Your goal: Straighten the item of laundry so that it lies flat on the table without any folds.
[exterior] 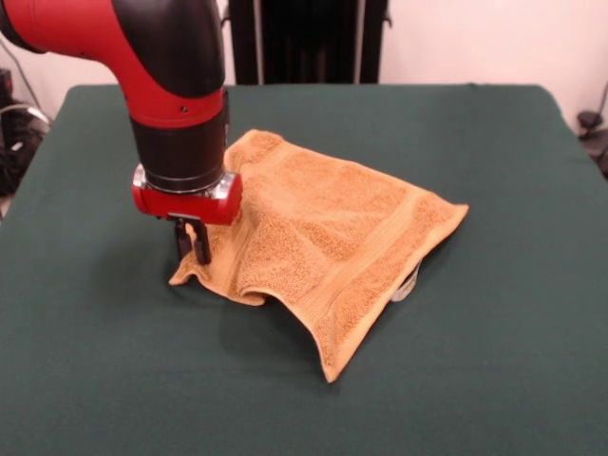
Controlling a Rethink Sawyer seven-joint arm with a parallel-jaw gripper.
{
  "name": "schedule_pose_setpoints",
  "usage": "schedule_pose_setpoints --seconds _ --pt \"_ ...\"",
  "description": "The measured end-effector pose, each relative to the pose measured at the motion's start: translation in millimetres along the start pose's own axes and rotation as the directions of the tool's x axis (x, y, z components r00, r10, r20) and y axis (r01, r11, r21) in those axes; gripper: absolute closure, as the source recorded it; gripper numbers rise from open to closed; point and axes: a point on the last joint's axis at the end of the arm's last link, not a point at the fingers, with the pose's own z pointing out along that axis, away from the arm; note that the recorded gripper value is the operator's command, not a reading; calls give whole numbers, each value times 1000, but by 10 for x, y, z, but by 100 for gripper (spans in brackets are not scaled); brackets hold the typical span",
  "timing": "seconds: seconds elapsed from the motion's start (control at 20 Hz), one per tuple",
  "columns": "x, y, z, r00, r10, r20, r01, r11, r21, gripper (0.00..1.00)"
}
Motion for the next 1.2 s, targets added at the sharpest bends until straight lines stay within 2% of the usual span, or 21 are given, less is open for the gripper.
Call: schedule_pose_setpoints --seconds 0.4,0.6,0.95,1.2 --pt "11 9 -3 999 -31 5 31 999 11 100" --pt "-5 -81 -22 999 -37 13 37 999 22 100" --pt "-60 -565 -74 1000 -4 29 3 999 49 100" --pt "-101 -878 -210 999 39 29 -40 998 56 100"
